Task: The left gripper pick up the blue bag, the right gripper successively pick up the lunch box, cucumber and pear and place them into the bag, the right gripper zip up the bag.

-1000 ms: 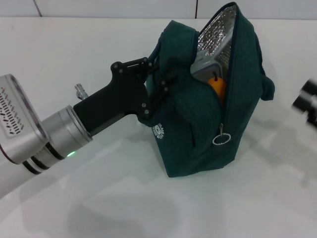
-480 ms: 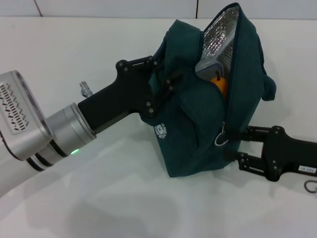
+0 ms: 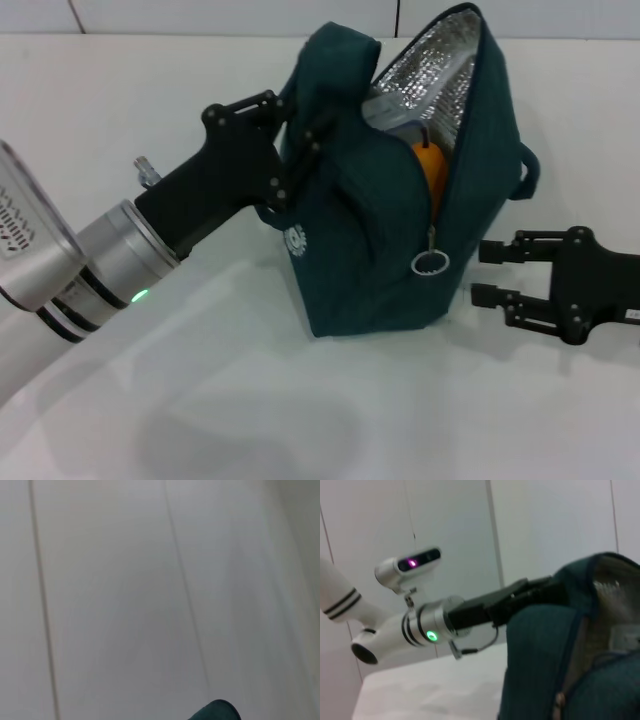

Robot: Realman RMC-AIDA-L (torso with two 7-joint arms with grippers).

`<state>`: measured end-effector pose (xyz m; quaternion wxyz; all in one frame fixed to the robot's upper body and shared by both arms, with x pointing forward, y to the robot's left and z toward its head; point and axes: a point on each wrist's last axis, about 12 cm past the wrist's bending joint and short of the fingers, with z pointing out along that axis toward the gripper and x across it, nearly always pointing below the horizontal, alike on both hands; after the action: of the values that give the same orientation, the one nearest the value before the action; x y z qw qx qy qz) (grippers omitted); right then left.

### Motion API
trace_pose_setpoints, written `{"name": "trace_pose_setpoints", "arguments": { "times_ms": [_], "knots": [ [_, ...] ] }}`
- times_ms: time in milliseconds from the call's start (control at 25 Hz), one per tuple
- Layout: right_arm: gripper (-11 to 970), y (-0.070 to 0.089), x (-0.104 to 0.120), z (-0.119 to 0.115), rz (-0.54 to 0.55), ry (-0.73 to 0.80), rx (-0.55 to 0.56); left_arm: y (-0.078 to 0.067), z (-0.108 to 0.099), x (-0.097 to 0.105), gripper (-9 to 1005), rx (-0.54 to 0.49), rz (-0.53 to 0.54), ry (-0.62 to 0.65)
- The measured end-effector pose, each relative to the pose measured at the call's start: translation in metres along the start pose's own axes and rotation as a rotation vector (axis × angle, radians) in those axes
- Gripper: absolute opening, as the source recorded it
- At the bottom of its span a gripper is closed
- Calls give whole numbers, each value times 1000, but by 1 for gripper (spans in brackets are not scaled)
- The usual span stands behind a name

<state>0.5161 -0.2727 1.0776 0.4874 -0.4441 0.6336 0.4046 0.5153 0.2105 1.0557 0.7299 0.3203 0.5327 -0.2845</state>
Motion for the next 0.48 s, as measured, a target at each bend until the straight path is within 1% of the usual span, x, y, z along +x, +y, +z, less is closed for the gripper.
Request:
{"name": "trace_pose_setpoints", "arguments": {
  "times_ms": [160, 320, 480],
  "knots": [
    [471, -4, 3, -4, -2, 28, 31, 2, -4, 0, 293, -38, -5, -1],
    [471, -3, 6, 7, 4, 27, 44, 1, -5, 1, 297, -30, -6, 0],
    [471, -2, 3, 17, 6, 15, 35, -2, -4, 1, 300, -5, -11, 4]
  ]
}}
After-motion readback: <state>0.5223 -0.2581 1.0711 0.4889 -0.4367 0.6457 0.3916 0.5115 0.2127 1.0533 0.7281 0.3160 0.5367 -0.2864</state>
